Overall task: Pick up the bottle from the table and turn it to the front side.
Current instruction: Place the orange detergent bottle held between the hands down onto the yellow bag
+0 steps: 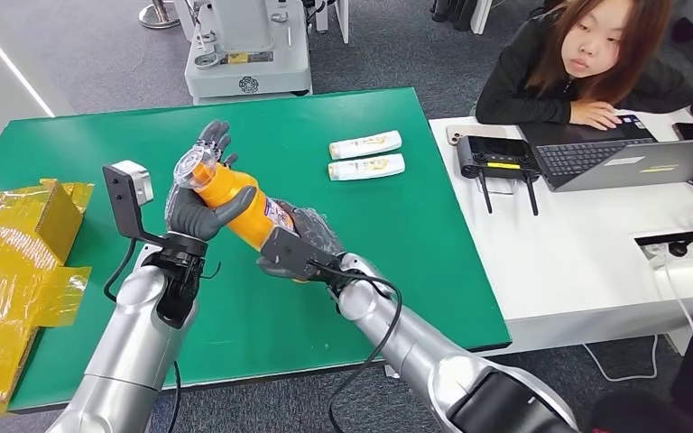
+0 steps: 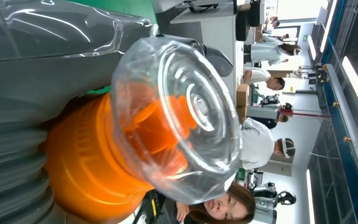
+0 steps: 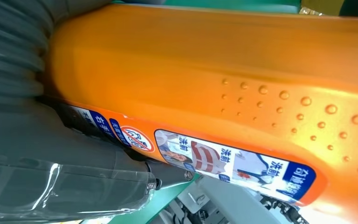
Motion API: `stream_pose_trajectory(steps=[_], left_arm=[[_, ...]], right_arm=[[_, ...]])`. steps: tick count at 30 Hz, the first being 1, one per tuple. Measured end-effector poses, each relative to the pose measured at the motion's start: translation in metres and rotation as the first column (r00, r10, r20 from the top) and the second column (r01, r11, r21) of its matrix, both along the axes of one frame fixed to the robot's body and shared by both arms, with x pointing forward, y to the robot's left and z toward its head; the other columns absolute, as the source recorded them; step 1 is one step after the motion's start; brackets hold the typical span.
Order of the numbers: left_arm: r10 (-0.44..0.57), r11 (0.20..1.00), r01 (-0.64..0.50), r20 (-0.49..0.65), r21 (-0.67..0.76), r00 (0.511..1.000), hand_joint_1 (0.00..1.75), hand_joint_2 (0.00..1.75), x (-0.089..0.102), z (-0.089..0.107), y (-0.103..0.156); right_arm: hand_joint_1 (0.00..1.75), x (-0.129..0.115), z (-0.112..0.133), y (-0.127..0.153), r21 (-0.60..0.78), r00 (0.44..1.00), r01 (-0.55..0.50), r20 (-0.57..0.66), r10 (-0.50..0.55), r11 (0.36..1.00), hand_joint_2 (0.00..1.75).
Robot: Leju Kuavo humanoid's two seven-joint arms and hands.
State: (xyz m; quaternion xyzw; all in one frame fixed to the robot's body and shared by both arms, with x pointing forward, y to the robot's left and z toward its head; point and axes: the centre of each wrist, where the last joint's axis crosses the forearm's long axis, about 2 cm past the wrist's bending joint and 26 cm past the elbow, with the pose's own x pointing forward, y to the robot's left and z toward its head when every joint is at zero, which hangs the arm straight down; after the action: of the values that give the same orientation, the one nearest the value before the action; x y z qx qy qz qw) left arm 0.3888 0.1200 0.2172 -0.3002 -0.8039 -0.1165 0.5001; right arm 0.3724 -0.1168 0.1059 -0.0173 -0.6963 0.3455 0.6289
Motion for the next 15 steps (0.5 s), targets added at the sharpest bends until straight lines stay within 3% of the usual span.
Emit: stream_pose_trajectory(steps=[1,4,5,9,13,15], left_arm=[[-0.002,1.0,0.002,-0.002,0.001,1.0,0.3,1.75,0.0001,-0.0002,0.0007],[-0.028,1.0,0.028,-0.01,0.012,1.0,1.6,1.75,0.0008,-0.0014,0.0041],[-0.043,0.999,0.043,-0.012,0.019,0.999,1.73,1.75,0.0009,-0.0018,0.0052],[-0.141,0.989,0.142,-0.031,0.044,0.99,1.72,1.75,0.0005,-0.0036,0.0069],[-0.197,0.979,0.199,-0.051,0.037,0.979,1.53,1.75,0.0012,-0.0032,0.006],[-0.224,0.974,0.226,-0.062,0.025,0.973,1.54,1.75,0.0025,-0.0014,0.0057]], right_arm=[[1.75,-0.0004,-0.0005,0.0,-0.002,1.0,-0.001,-0.002,0.001,1.0,1.75],[1.75,-0.0009,-0.0016,-0.0003,-0.007,1.0,0.0,-0.003,0.0,1.0,1.75],[1.75,-0.001,-0.0019,-0.0005,-0.006,1.0,0.002,0.0,-0.002,1.0,1.75],[1.75,0.0001,-0.0011,-0.0019,0.007,0.999,0.033,0.038,-0.033,0.999,1.75],[1.75,0.0024,0.0012,-0.0036,0.019,0.995,0.063,0.076,-0.065,0.998,1.75],[1.75,0.0029,0.002,-0.0043,0.018,0.99,0.087,0.111,-0.088,0.996,1.75]])
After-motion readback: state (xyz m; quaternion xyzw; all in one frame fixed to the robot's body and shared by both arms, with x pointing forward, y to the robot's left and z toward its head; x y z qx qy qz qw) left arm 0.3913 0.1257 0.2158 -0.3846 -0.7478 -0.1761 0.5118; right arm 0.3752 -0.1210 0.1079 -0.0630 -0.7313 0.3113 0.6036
